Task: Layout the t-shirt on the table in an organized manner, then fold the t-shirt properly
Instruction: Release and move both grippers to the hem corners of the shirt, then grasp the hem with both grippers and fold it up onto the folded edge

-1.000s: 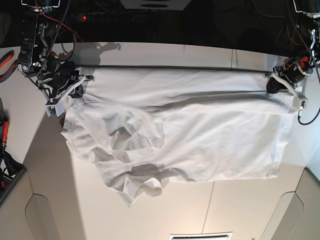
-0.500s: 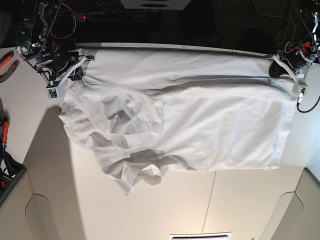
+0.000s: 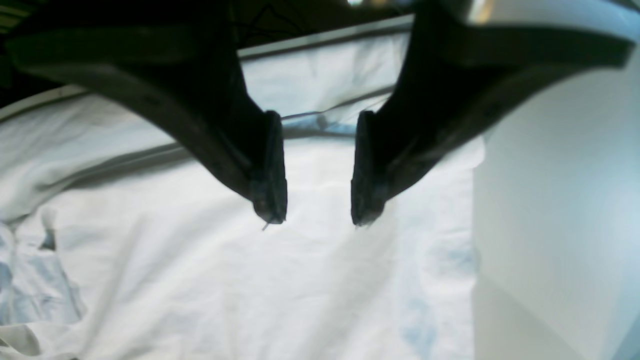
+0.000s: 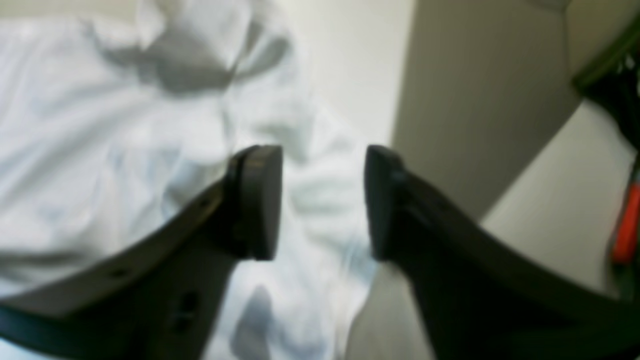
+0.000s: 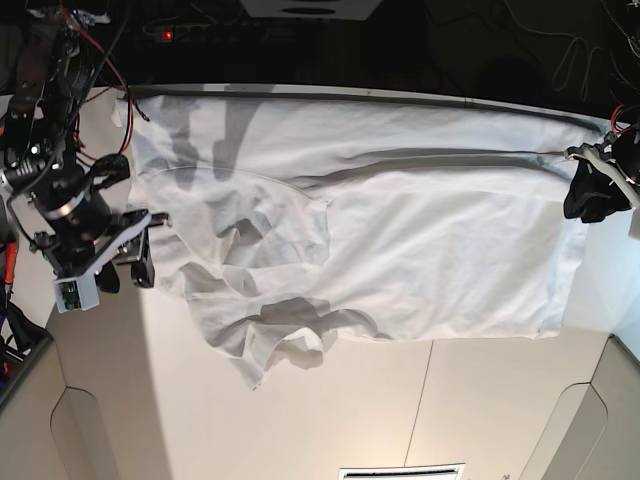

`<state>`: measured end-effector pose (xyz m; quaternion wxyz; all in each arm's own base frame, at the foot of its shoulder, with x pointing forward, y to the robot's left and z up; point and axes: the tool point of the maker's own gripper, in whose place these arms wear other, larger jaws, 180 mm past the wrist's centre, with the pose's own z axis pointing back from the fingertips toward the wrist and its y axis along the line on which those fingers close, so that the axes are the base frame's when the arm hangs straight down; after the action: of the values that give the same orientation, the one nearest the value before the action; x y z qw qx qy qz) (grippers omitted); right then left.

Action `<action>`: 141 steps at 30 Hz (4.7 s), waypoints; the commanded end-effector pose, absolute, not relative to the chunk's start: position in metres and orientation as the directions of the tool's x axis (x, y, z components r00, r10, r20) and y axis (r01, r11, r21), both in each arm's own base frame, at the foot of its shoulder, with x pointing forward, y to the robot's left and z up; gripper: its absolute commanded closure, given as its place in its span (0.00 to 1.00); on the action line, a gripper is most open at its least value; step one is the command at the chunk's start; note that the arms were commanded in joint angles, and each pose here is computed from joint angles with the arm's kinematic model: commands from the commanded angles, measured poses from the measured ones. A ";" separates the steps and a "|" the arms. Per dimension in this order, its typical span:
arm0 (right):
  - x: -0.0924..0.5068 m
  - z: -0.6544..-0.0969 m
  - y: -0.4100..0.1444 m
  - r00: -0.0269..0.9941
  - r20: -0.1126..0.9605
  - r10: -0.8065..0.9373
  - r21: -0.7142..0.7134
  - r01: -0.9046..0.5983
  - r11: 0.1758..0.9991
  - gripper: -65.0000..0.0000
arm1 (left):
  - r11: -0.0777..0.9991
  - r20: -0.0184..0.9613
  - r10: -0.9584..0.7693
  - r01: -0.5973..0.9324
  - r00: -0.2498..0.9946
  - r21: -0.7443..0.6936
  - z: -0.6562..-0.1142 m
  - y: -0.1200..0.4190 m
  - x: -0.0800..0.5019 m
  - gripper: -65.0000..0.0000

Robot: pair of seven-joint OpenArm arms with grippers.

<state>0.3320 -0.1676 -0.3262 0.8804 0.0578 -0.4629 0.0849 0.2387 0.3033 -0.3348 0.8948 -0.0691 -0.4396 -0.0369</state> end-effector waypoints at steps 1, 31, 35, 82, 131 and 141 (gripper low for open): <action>0.350 -0.317 -0.174 0.520 0.850 0.078 0.023 -0.186 0.982 0.50 | 0.988 0.815 -0.019 0.138 0.579 -0.075 -0.322 0.306 0.245 0.61; 0.439 -0.459 -0.159 0.805 0.585 -0.100 0.323 -0.118 0.939 1.00 | 0.994 0.853 0.037 0.070 0.520 -0.086 -0.311 0.319 0.268 0.61; 0.440 -0.458 -0.159 0.801 0.590 -0.101 0.323 -0.119 0.939 1.00 | 0.985 0.863 0.163 -0.032 0.479 -0.168 -0.316 0.346 0.308 0.61; 0.442 -0.453 -0.153 0.793 0.594 -0.134 0.367 -0.119 0.923 1.00 | 0.865 0.700 0.499 -0.338 0.510 -0.370 -0.424 0.357 0.425 0.51; 0.310 -0.341 -0.137 0.633 0.764 0.128 0.160 -0.377 0.912 1.00 | 0.838 0.772 0.541 -0.139 0.335 -0.527 -0.325 0.423 0.316 1.00; 0.274 -0.343 -0.154 0.673 0.733 0.096 0.183 -0.331 0.926 1.00 | 0.760 0.666 0.637 -0.178 0.388 -0.624 -0.344 0.420 0.271 1.00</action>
<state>0.2688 -0.1518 -0.3535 0.9091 0.1543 -0.3693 0.1157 0.2639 0.4098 -0.3651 0.8094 -0.2393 -0.4643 0.2684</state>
